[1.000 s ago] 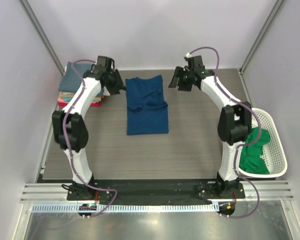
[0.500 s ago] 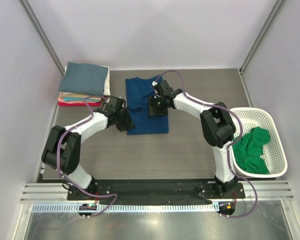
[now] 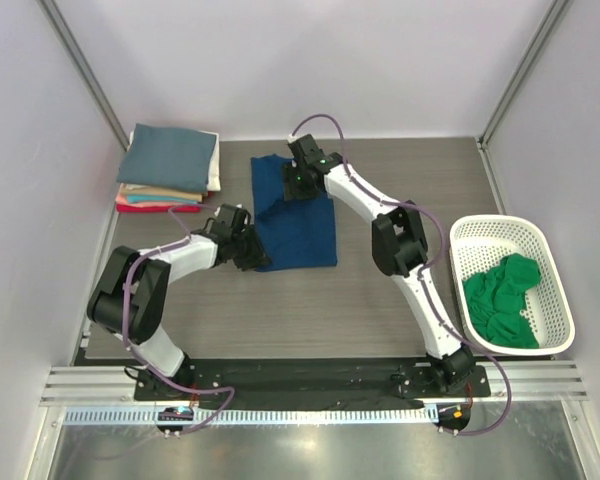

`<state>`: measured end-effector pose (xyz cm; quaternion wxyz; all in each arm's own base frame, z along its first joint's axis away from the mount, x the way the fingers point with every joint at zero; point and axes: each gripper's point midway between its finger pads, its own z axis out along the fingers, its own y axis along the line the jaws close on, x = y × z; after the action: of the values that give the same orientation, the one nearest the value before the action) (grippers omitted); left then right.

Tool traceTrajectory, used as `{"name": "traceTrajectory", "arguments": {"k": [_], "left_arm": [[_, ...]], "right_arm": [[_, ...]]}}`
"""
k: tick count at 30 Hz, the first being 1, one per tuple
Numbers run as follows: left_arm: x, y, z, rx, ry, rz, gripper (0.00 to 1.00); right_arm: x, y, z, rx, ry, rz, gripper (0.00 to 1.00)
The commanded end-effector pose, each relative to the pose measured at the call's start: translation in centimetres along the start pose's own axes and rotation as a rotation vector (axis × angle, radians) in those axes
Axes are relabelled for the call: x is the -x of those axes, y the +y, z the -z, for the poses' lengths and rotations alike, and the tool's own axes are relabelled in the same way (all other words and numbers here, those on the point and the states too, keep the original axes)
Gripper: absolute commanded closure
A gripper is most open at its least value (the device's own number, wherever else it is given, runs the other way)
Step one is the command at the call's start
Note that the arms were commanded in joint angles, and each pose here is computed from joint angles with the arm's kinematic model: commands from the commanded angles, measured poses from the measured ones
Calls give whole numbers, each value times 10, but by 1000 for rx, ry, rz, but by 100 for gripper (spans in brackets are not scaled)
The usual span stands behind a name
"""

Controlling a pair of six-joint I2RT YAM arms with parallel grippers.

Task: Fold and stack the t-shirts
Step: Fold the tshirt

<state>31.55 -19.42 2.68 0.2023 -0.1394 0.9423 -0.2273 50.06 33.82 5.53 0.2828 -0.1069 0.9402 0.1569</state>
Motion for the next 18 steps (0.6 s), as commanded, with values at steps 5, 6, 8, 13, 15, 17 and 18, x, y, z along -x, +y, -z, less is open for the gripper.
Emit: {"name": "traceTrajectory", "arguments": {"k": [5, 6, 8, 13, 15, 17, 18], "left_arm": [[-12, 1, 29, -43, -32, 0, 68], [-11, 1, 34, -42, -41, -8, 67], [-7, -2, 48, -47, -67, -24, 65], [4, -5, 61, -39, -123, -47, 54], [5, -3, 59, -30, -127, -46, 52], [6, -1, 57, -19, -131, -44, 49], [5, 0, 56, -17, -129, -42, 49]], "right_arm": [[142, -15, 67, 19, -390, -89, 39], [151, -13, 82, 28, -422, -92, 39], [149, -12, 109, 35, -440, -92, 39], [60, -27, 123, 16, -243, -113, 37], [36, -26, 151, 43, -224, -133, 36], [-26, -37, 138, 39, -98, -161, 36], [-35, -34, 153, 68, -97, -173, 36]]}}
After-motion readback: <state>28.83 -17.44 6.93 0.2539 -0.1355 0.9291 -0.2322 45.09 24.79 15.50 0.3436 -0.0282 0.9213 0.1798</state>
